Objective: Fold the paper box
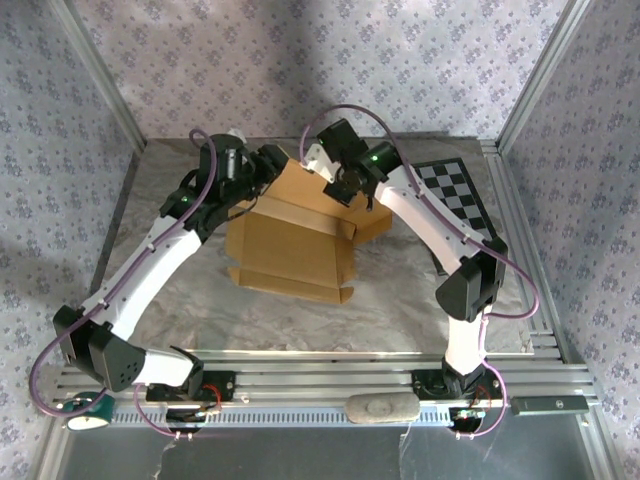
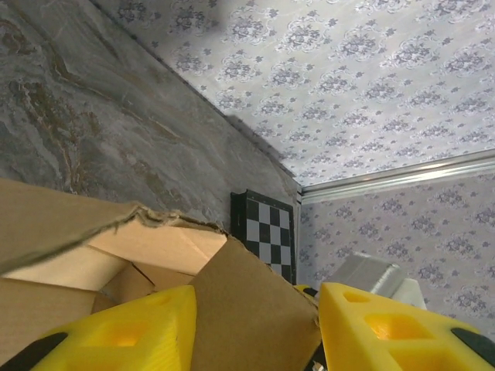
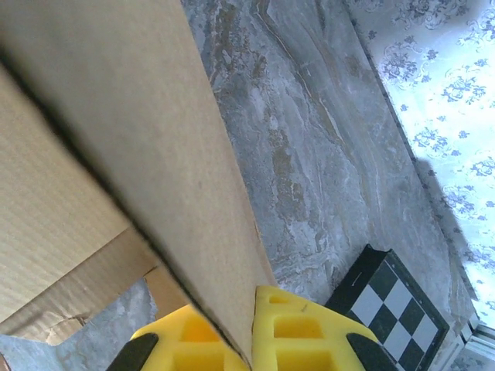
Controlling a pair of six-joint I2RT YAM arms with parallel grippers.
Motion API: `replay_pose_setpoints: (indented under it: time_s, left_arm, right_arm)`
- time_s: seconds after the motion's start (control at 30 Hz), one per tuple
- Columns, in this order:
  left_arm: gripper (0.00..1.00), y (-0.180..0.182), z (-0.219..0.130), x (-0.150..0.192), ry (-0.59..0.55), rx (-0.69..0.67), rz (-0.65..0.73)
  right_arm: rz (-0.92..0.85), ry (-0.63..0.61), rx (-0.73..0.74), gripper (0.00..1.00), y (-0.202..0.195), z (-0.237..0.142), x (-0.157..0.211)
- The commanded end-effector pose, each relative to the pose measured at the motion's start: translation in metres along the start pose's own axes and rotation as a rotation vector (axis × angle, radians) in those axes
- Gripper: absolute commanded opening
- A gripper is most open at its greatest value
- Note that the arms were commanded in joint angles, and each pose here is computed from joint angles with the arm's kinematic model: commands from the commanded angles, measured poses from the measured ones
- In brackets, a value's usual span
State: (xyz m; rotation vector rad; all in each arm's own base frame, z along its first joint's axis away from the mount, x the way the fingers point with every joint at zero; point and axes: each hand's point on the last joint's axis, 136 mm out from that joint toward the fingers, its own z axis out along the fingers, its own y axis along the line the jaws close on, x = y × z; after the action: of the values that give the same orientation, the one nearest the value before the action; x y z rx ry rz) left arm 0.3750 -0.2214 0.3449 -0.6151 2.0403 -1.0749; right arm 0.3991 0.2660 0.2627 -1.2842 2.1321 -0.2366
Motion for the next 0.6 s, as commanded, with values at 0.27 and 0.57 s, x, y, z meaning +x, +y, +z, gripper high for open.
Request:
replay_pose_setpoints:
  time_s: [0.27,0.57]
  left_arm:
    - [0.52,-0.025,0.003,-0.015,-0.03,0.1,-0.114]
    - [0.21,-0.016,0.007,-0.007,0.001,0.091,-0.145]
  right_arm:
    - [-0.007,-0.046,0.041,0.0,0.021,-0.006,-0.015]
    - [-0.012,-0.092,0.238,0.0,0.013,-0.007,-0.024]
